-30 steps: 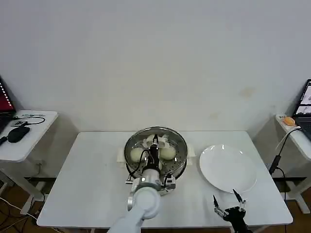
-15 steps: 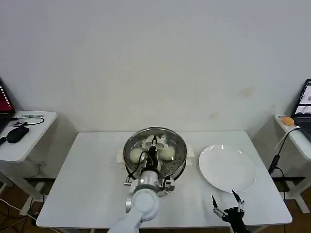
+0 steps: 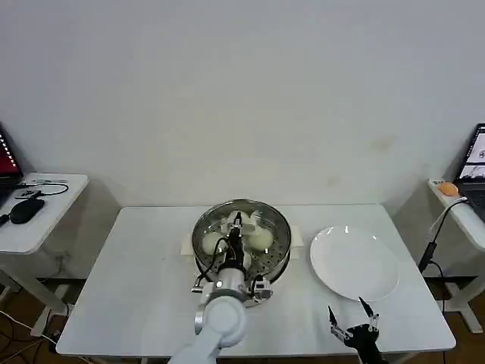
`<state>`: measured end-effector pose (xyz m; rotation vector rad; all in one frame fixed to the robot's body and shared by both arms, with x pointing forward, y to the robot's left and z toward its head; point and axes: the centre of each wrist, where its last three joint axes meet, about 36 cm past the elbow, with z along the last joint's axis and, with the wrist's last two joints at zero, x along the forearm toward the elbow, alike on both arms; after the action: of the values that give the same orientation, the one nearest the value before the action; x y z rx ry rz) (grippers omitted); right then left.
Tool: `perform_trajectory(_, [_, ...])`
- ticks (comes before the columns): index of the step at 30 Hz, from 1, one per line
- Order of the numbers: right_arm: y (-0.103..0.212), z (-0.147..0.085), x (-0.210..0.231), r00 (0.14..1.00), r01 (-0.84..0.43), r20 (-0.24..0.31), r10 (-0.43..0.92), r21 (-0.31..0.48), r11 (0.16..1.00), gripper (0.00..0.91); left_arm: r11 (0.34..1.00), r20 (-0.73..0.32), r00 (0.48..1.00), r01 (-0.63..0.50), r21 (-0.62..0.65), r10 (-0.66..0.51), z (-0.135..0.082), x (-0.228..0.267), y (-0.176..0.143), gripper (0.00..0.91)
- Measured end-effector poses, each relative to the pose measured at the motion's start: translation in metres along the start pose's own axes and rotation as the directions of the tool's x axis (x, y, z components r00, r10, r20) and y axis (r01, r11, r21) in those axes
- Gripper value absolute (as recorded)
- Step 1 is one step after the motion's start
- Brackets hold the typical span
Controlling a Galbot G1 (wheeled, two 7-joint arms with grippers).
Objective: Take steamed baozi put them in steamer then cover it.
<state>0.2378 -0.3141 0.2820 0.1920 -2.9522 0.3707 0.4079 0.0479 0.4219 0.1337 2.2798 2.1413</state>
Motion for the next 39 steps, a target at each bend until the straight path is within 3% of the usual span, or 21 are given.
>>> perform_trajectory(17, [0.005, 0.000, 0.002, 1.000, 0.016, -0.003, -0.016, 0.003, 1.000, 0.907, 0.997, 0.031, 0.999, 0.031, 0.076, -0.033, 0.028, 0.032, 0.017, 0.907])
perform_trajectory(27, [-0.002, 0.000, 0.007, 1.000, 0.017, -0.006, -0.017, 0.016, 1.000, 0.907, 0.959, 0.111, 0.991, 0.042, 0.279, -0.076, 0.067, 0.080, 0.042, 0.907])
perform_trajectory(32, [-0.003, -0.004, 0.008, 1.000, 0.016, 0.002, -0.016, 0.015, 1.000, 0.907, 0.868, 0.139, 0.985, 0.020, 0.497, -0.102, 0.093, 0.097, 0.037, 0.907])
perform_trajectory(39, [-0.003, -0.014, 0.014, 1.000, 0.021, 0.004, -0.021, -0.003, 1.000, 0.907, 0.625, 0.057, 0.993, 0.021, 0.781, -0.105, 0.148, 0.116, 0.012, 0.907])
